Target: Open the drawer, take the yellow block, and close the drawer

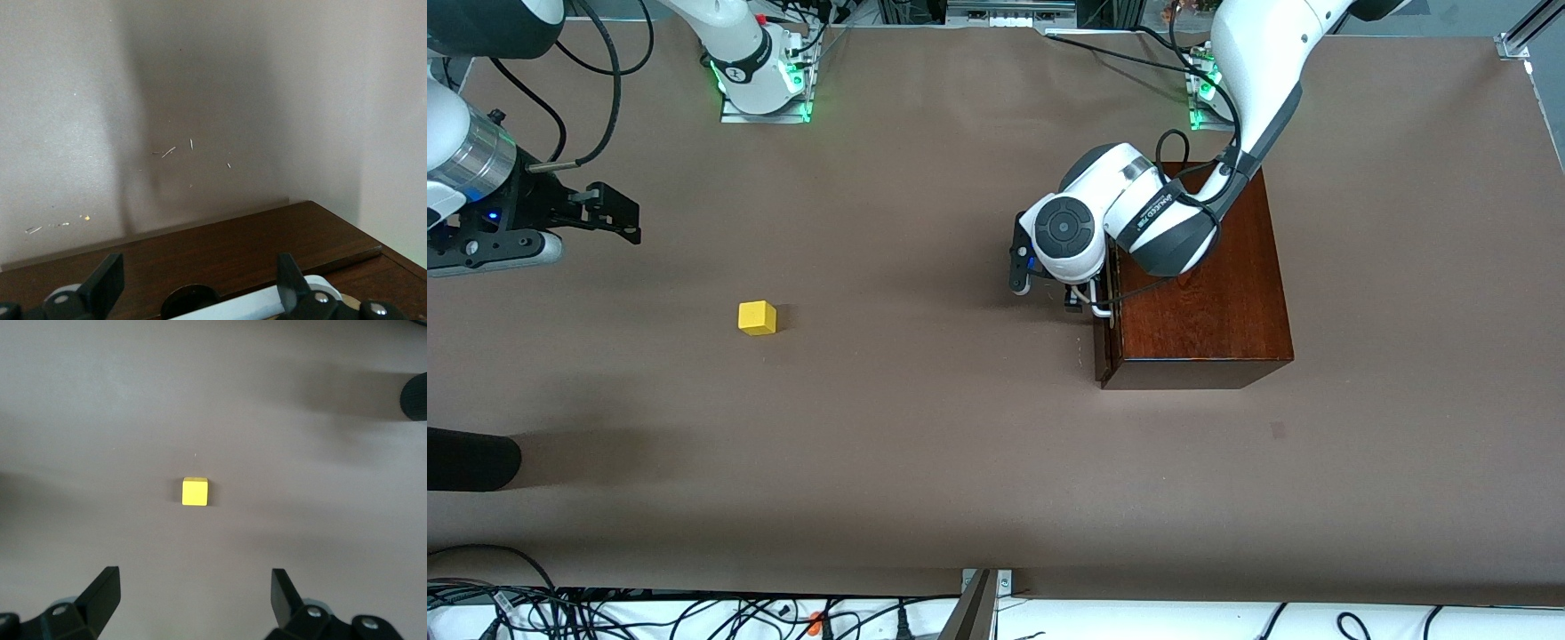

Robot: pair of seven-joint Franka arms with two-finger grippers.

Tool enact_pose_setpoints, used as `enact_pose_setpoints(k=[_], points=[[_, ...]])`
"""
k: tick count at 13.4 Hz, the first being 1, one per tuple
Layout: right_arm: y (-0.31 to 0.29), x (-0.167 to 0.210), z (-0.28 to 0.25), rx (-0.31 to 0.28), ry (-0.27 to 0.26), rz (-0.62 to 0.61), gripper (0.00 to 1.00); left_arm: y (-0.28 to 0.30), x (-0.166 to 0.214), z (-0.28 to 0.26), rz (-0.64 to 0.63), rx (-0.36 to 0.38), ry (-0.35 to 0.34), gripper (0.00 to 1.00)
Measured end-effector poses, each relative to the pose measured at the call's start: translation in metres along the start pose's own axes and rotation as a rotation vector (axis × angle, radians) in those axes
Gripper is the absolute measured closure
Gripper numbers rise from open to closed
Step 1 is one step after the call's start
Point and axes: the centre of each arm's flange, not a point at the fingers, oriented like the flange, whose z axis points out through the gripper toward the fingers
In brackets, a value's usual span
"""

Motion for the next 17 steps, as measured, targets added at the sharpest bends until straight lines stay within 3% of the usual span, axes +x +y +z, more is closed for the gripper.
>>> enact_pose_setpoints(k=[3, 5, 8, 11, 13, 17], points=[[0.002, 0.000, 0.000, 0.000, 0.000, 0.003, 0.00, -0.001, -0.001, -0.007, -0.012, 0.003, 0.023, 0.00], [0.003, 0.000, 0.000, 0.000, 0.000, 0.005, 0.00, 0.001, -0.006, -0.039, -0.097, -0.005, 0.118, 0.00], [0.003, 0.000, 0.000, 0.000, 0.000, 0.005, 0.00, 0.016, -0.015, -0.103, -0.336, 0.055, 0.190, 0.00], [0.003, 0.000, 0.000, 0.000, 0.000, 0.006, 0.00, 0.042, -0.031, -0.150, -0.606, 0.076, 0.194, 0.00], [0.003, 0.000, 0.000, 0.000, 0.000, 0.006, 0.00, 0.049, -0.058, -0.178, -0.755, 0.083, 0.185, 0.00], [0.004, 0.000, 0.000, 0.000, 0.000, 0.006, 0.00, 0.032, -0.152, -0.229, -0.927, 0.135, 0.151, 0.00]])
